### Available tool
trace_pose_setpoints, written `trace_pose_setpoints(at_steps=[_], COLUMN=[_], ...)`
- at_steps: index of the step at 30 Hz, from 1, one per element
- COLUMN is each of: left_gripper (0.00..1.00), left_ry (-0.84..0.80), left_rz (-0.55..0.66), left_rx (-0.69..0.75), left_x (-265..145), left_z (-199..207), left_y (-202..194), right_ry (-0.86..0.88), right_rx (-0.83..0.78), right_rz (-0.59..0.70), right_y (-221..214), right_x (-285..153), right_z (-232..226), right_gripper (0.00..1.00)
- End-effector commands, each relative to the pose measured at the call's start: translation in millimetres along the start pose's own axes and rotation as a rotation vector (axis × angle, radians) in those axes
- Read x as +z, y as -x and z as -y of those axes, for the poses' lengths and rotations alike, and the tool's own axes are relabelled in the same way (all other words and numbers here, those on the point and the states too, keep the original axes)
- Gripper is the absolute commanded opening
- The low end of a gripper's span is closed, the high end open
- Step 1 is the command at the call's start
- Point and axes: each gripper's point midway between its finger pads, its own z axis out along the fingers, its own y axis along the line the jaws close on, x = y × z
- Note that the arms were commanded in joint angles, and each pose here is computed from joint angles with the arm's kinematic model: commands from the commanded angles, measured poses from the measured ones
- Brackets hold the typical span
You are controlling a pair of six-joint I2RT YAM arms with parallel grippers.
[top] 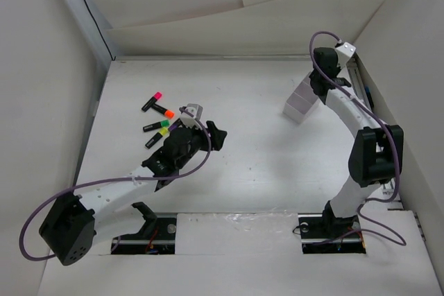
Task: Sort the stationery into containers
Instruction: Place the stapler in the storage box.
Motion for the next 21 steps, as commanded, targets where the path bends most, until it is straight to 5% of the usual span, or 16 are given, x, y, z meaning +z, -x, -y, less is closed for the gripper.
trace_pose_setpoints(at_steps=[1, 21], left_gripper=[0.64, 0.64], left_ry=[-0.026, -0.023], left_rz=[0.045, 0.058], left_rx=[-0.014, -0.017], left_x=[-4.9, -7.8], left_z=[8.7, 8.6], left_y=[16.9, 21.3], right_ry=[-0.044, -0.172], right_rx=[-0.001, -0.064], right_rz=[0.07, 0.085], right_y=[30.1, 15.8], right_x=[-4.5, 27.9], right_z=[3.7, 12.7], right_gripper=[0.13, 0.13])
